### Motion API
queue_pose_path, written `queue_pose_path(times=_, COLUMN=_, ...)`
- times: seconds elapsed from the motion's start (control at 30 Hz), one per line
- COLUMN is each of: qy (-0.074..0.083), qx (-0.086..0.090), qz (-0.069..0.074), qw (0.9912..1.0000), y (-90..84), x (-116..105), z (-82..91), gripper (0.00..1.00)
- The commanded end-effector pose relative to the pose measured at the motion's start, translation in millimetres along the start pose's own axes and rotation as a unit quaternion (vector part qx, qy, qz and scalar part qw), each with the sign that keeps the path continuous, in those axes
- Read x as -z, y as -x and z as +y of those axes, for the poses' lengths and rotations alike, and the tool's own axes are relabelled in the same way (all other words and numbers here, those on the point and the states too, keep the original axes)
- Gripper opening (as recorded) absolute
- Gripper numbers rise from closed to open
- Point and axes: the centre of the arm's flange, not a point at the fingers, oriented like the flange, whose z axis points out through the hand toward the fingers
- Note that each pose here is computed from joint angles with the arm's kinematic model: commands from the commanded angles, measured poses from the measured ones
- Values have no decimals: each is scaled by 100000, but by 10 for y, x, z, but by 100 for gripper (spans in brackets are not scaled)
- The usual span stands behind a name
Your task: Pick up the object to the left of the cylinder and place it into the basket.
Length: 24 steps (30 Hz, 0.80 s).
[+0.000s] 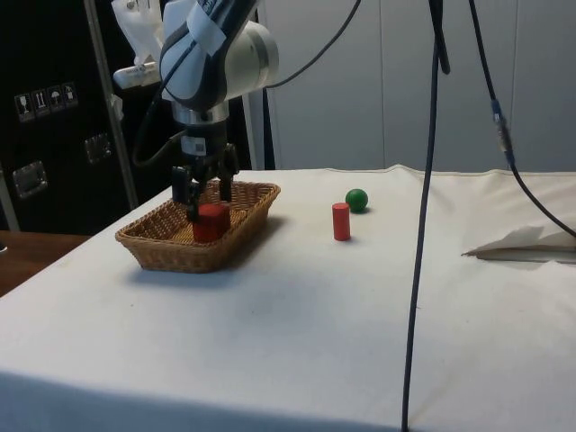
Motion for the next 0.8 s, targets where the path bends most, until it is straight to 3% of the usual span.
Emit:
queue_pose_path(times=0.0, qy=-172, qx=29, qz=46, qw=100000, y=-1, x=7, z=-6, gripper=100)
queue_pose_path(times=0.3, qy=-245, qx=-65, qz=229, qw=99999, y=-18, x=132, z=20, gripper=100)
queue_pose_path(times=0.33, qy=-129, qx=-106, qz=378, qw=99999, y=-21, x=63, z=9, gripper=100)
queue_pose_path(times=0.77, qy=-1144, qx=-59, qz=93, qw=99993, y=-85, x=569, z=93, gripper=100)
